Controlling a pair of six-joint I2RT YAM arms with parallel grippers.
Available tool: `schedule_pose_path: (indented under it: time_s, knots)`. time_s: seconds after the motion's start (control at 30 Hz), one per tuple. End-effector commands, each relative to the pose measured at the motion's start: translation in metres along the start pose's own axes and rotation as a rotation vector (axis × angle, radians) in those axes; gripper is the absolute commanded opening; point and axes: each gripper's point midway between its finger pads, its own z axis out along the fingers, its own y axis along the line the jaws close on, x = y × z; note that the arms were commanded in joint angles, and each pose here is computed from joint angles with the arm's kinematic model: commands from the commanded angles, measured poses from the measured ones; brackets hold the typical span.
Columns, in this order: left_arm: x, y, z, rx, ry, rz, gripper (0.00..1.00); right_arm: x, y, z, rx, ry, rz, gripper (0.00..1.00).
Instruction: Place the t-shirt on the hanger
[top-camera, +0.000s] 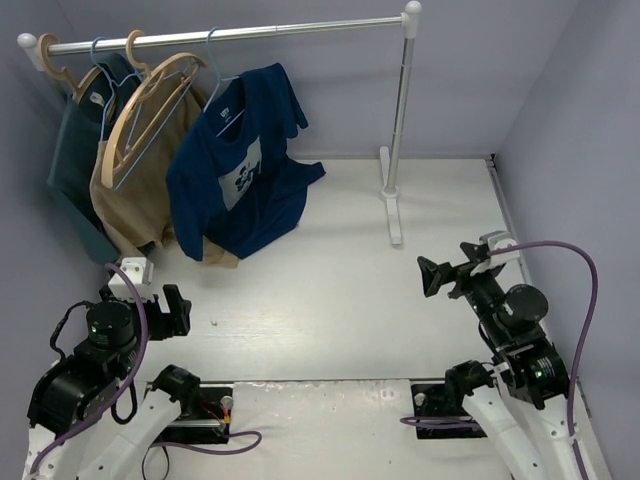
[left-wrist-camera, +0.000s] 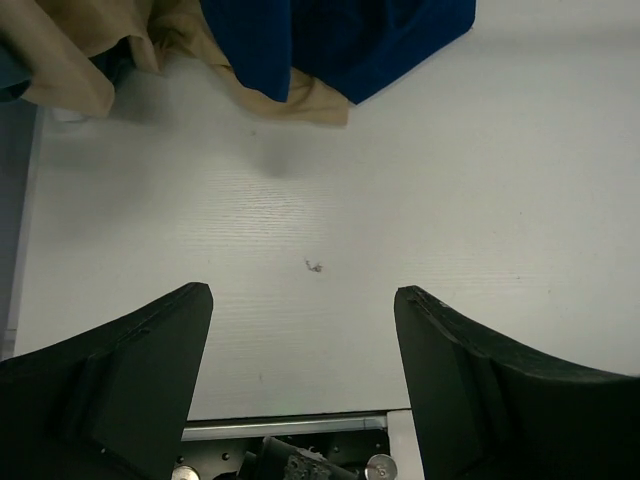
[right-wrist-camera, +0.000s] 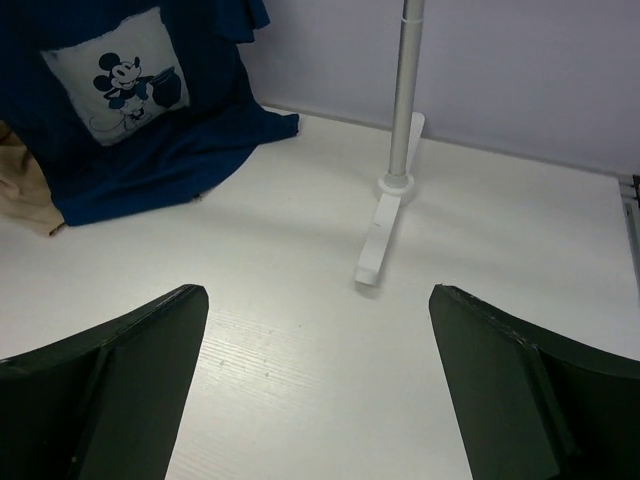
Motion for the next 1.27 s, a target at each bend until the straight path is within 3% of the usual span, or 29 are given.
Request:
schedule_pose_path:
  time_s: [0.0,0.4,0.5,1.23]
  knots:
    - [-0.011,0.007,0.003,-0.057,-0.018,0.002,0.74,-0.014,-0.006,-0.009,0.058,-0.071,0.110,1.00]
    - [-0.013,0.019,-0.010,-0.093,-0.072,-0.017,0.74,-0.030,-0.018,-0.035,0.130,-0.052,0.093,1.00]
    - [-0.013,0.021,-0.011,-0.102,-0.079,-0.022,0.74,-0.030,-0.033,-0.038,0.222,-0.042,0.118,1.00]
    - [-0.014,0.024,-0.020,-0.097,-0.127,-0.046,0.74,-0.029,-0.035,-0.060,0.247,-0.110,0.143,1.00]
